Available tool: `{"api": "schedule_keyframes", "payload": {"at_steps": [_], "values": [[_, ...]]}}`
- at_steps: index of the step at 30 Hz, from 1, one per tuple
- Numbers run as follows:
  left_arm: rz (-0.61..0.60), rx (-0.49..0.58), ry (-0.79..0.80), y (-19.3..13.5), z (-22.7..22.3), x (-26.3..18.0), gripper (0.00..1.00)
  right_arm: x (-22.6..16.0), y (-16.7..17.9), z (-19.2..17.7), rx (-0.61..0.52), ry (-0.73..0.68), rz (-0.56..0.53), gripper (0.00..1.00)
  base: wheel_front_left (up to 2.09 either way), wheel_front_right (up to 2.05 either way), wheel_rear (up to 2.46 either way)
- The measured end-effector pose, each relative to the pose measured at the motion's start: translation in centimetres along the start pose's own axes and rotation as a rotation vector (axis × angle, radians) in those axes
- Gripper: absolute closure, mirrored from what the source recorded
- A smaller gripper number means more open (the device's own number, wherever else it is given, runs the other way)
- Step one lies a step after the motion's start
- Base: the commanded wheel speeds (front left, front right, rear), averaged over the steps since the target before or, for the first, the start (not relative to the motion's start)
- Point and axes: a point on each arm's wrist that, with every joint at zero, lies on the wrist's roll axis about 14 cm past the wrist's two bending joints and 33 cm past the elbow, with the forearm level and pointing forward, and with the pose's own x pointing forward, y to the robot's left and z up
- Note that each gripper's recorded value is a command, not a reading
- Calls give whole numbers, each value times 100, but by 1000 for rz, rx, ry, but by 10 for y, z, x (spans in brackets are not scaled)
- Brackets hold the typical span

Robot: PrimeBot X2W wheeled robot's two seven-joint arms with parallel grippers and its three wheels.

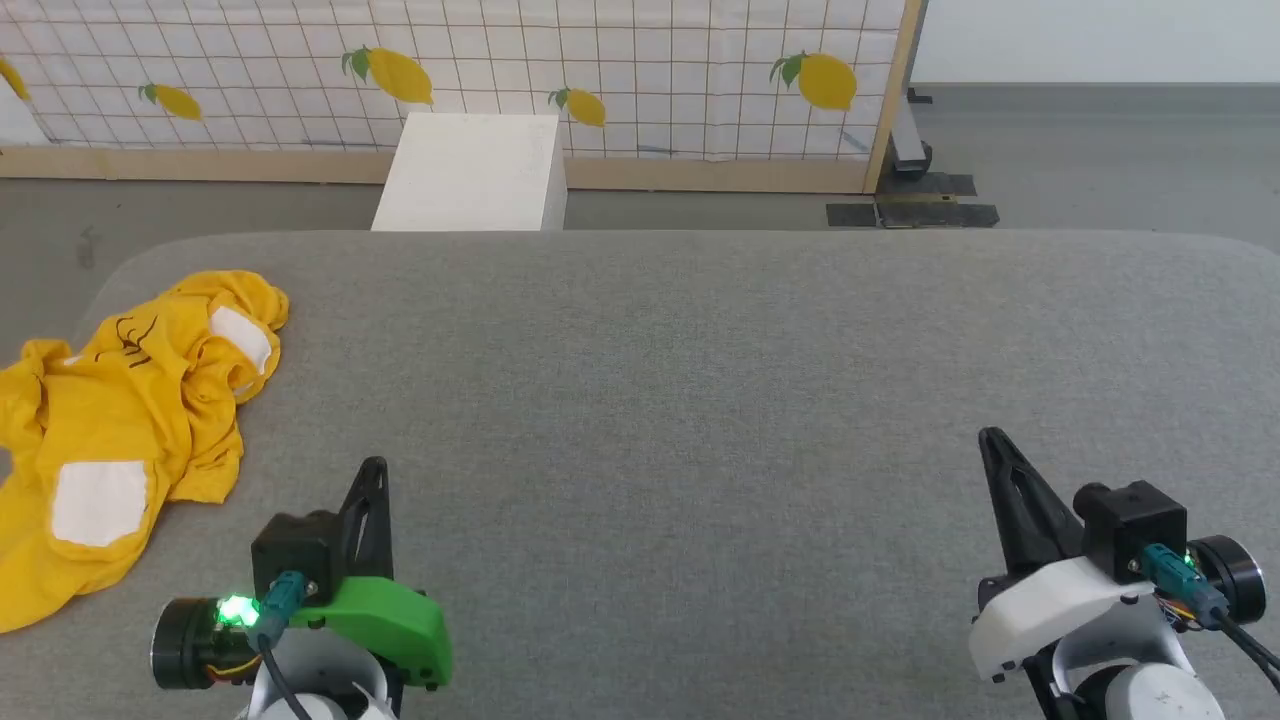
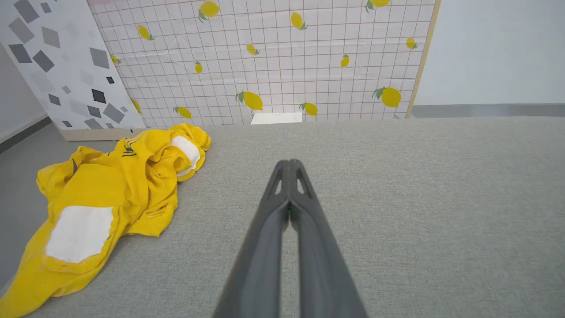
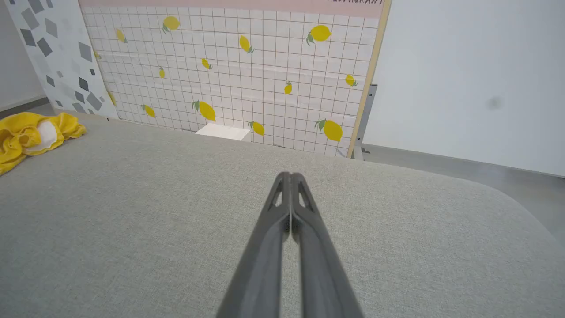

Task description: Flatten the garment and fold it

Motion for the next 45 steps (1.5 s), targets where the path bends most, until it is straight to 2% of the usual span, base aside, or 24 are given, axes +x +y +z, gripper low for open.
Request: {"api": "schedule_keyframes", "payload": {"at_steps": [18,19,45], "values": [[0,0,0,0,0,0,100,0,0,0,0,0,0,100,0,0,0],[0,0,0,0,0,0,0,0,0,0,0,0,0,0,0,0,0],[-9,-17,-35,-3,5,-1,0,-3,-23,0,8,-21,-69,0,0,0,0]]}}
